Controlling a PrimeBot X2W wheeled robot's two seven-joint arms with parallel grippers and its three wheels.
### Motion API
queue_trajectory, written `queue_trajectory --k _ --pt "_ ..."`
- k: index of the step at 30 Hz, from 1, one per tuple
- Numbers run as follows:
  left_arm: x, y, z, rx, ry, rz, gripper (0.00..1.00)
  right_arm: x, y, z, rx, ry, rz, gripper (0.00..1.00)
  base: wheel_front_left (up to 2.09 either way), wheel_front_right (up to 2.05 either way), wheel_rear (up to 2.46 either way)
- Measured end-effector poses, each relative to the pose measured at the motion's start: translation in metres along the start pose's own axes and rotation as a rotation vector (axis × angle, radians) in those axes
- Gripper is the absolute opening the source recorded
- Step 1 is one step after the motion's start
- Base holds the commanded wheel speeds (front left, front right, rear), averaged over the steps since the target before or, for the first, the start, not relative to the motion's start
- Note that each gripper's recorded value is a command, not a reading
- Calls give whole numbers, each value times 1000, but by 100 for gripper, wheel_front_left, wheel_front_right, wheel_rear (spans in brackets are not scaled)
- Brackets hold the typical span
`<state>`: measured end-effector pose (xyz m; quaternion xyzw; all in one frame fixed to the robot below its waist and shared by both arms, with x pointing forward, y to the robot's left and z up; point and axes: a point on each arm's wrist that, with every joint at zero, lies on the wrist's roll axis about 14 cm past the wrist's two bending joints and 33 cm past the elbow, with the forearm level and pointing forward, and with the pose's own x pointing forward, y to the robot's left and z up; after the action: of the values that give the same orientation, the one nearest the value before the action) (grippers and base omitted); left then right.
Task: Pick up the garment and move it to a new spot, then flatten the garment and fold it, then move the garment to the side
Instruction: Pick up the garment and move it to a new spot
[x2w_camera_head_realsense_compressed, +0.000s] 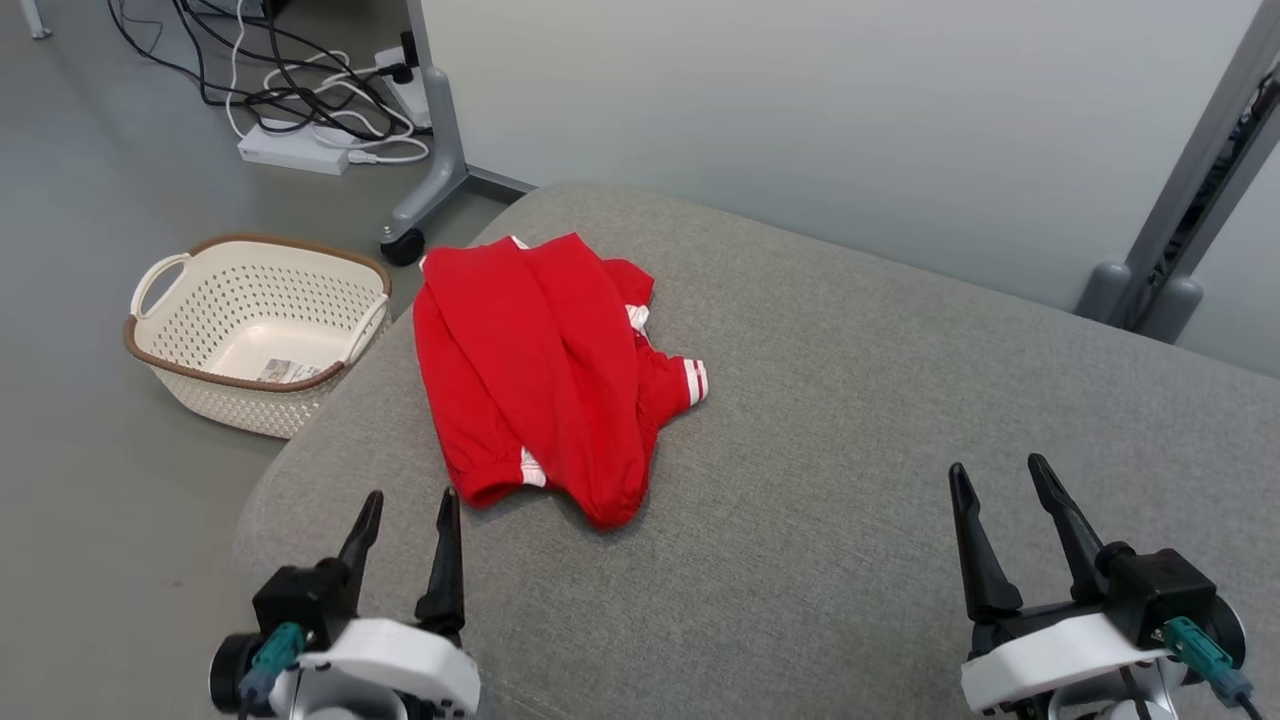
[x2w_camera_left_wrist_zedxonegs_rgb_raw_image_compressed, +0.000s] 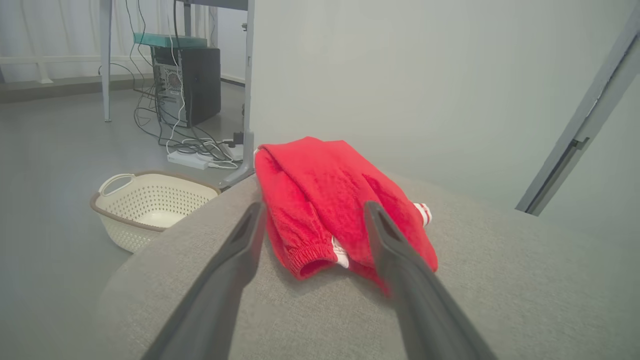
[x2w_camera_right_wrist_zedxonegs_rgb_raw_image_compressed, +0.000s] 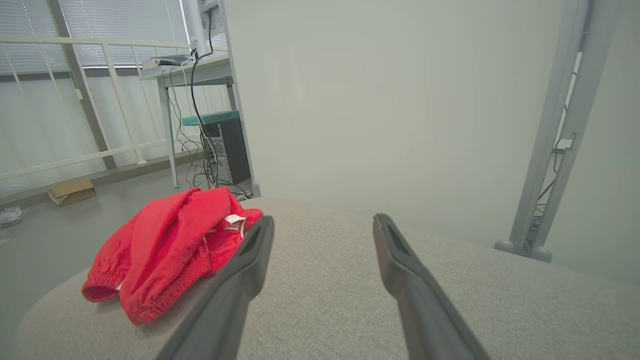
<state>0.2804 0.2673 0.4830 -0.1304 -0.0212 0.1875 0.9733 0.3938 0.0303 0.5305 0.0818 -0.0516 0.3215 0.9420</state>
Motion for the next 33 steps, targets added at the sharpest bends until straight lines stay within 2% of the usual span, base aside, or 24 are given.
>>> queue_trajectory --k 7,13,14,21,27,33 --pt "64 -23 32 56 -15 -122 100 10 -16 -8 -6 0 -22 100 0 0 0" --pt "123 -24 25 102 227 -155 100 17 -38 -16 -9 3 -59 100 0 0 0" --pt "123 -24 25 102 227 -155 100 17 -38 -16 -9 3 -59 100 0 0 0" --pt "167 -30 -10 49 565 -145 100 22 -57 -24 -10 9 -84 100 0 0 0" --pt "194 -43 -30 2 691 -118 100 20 -76 -34 -10 27 -119 100 0 0 0" --pt "201 -47 -60 57 814 -91 100 18 -87 -43 -8 45 -141 100 0 0 0"
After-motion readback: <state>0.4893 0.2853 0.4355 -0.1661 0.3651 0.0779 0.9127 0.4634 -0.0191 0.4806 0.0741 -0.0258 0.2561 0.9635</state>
